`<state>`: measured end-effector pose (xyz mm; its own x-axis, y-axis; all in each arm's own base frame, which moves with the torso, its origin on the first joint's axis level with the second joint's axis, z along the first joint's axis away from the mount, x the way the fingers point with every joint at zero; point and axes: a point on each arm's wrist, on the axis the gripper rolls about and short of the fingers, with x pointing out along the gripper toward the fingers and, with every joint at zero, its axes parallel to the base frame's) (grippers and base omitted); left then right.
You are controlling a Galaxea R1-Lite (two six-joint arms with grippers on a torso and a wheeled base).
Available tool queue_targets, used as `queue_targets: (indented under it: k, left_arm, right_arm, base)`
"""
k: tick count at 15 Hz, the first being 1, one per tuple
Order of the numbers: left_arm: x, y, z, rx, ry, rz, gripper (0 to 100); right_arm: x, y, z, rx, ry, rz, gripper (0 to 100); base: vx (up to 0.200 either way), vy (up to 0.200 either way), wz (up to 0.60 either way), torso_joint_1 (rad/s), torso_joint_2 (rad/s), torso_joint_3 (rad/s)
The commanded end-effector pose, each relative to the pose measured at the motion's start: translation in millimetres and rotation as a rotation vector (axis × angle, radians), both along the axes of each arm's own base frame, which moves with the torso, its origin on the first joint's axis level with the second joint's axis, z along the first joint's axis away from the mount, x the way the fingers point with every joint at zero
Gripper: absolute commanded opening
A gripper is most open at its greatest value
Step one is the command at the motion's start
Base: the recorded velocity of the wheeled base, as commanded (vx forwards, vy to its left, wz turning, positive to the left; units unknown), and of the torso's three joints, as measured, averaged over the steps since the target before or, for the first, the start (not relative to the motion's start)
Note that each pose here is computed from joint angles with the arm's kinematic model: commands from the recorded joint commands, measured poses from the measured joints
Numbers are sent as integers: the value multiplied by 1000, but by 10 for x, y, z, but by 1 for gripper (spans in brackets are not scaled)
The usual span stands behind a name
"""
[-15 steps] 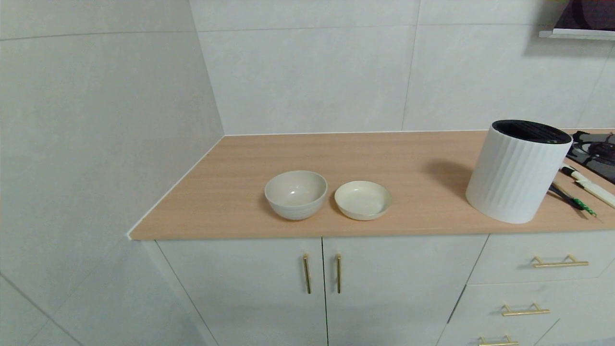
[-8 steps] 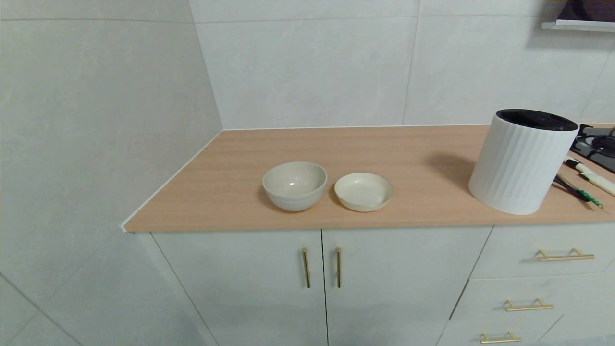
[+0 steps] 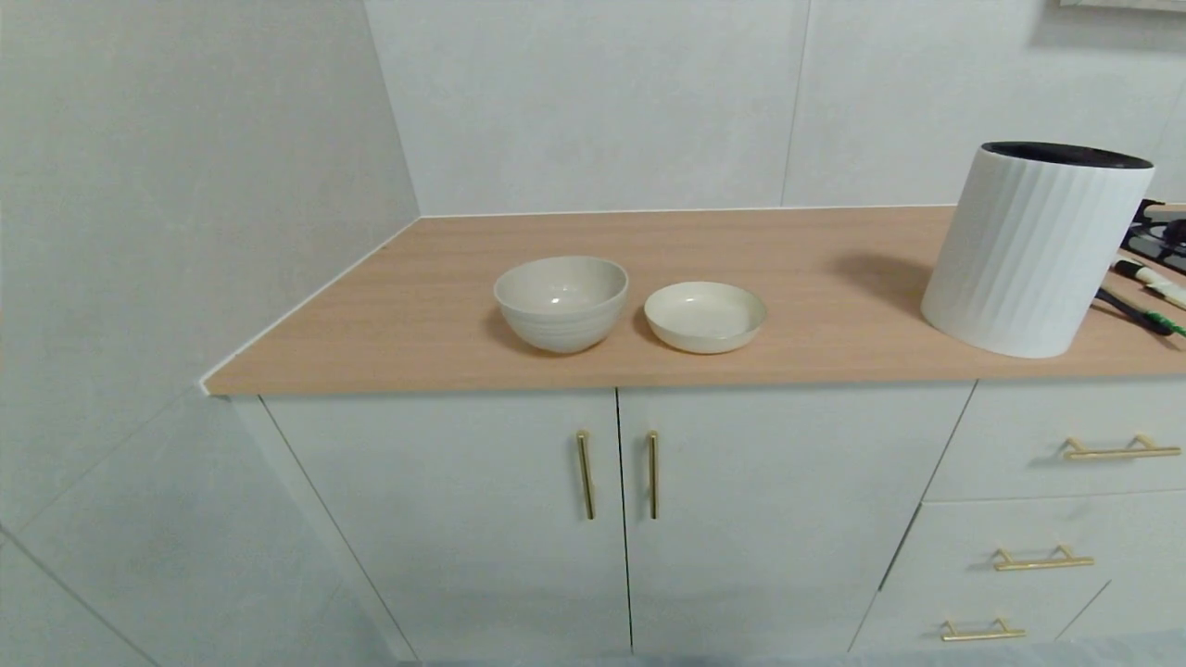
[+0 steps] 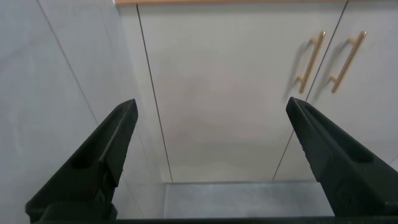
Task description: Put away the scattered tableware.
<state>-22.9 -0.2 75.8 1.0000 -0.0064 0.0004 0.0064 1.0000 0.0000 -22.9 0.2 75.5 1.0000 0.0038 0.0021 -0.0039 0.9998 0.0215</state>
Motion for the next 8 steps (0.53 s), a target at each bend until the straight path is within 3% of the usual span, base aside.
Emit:
queue_targets:
  k: [1, 8]
  left_arm:
    - [0, 0, -1, 0, 0, 0, 100]
    - [0, 0, -1, 0, 0, 0, 100]
  right_arm:
    - [1, 0, -1, 0, 2, 1, 100]
    - [1, 0, 1, 0, 1, 1, 100]
  base:
    - [0, 0, 0, -173, 481, 295]
    - [0, 0, 0, -154, 461, 304]
